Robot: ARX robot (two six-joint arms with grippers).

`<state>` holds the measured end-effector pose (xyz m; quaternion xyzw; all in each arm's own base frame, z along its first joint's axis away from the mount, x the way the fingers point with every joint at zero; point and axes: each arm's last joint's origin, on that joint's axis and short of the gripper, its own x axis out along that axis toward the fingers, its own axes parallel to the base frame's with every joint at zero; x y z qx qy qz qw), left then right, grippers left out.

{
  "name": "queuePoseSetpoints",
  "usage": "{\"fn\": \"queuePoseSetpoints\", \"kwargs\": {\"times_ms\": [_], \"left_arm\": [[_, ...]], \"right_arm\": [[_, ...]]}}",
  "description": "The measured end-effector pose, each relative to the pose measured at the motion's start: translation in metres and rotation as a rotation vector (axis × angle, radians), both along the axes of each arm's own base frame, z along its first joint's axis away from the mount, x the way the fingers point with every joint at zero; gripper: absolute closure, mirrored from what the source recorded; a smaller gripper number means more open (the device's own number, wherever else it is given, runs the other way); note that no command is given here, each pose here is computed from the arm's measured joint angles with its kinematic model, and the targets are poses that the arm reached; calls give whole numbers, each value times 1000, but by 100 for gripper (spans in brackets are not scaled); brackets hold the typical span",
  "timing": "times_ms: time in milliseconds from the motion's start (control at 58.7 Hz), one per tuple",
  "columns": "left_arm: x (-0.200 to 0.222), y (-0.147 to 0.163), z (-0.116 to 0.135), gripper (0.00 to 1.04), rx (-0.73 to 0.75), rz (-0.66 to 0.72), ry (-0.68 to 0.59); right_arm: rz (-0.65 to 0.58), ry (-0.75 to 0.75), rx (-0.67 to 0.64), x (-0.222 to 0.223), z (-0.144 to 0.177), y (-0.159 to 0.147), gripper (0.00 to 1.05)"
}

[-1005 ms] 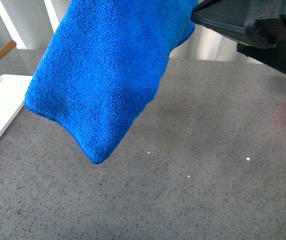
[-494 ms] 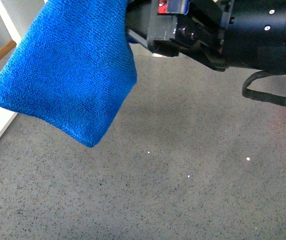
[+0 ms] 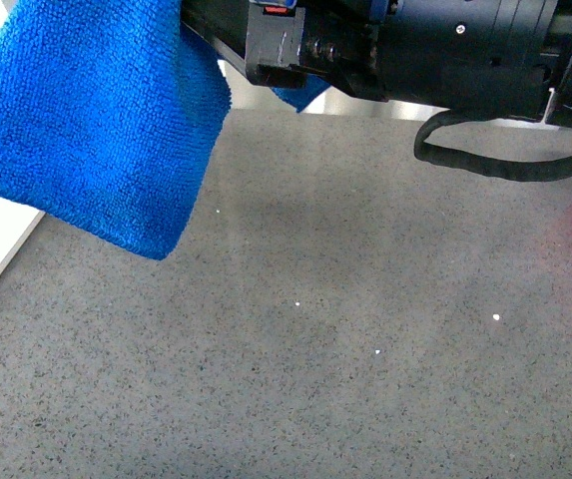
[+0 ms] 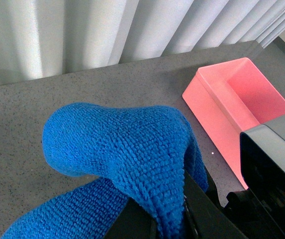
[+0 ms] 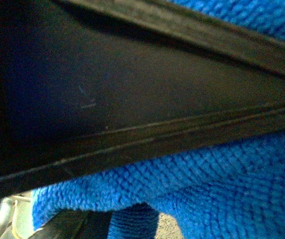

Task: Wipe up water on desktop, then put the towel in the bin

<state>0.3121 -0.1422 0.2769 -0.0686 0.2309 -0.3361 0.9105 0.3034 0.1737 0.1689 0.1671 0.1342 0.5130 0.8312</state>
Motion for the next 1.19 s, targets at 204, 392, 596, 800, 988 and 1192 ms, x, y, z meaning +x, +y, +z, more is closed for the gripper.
{"fn": "queuePoseSetpoints", "kwargs": {"times_ms": [204,392,596,800,988,1192], "left_arm": [[0,0,0,101,0,0,-1],[0,0,0,101,-1,-2,-1],[0,0,0,90,-4,-1,-1],[0,0,0,61,-4,-2,0],[0,0,0,36,-4,-2,0],[0,0,0,6,-4,-2,-1]], "right_arm": [[-45,-23,20,2,2,-1,84],[-73,-21,20,2,0,-6,102],[-93,-23,5,2,-1,-8,102],[-121,-35,-36,3,-1,-13,102],[-141,-39,-29,6,0,-19,102],[-152,-39,-30,6,4,-22,102]]}}
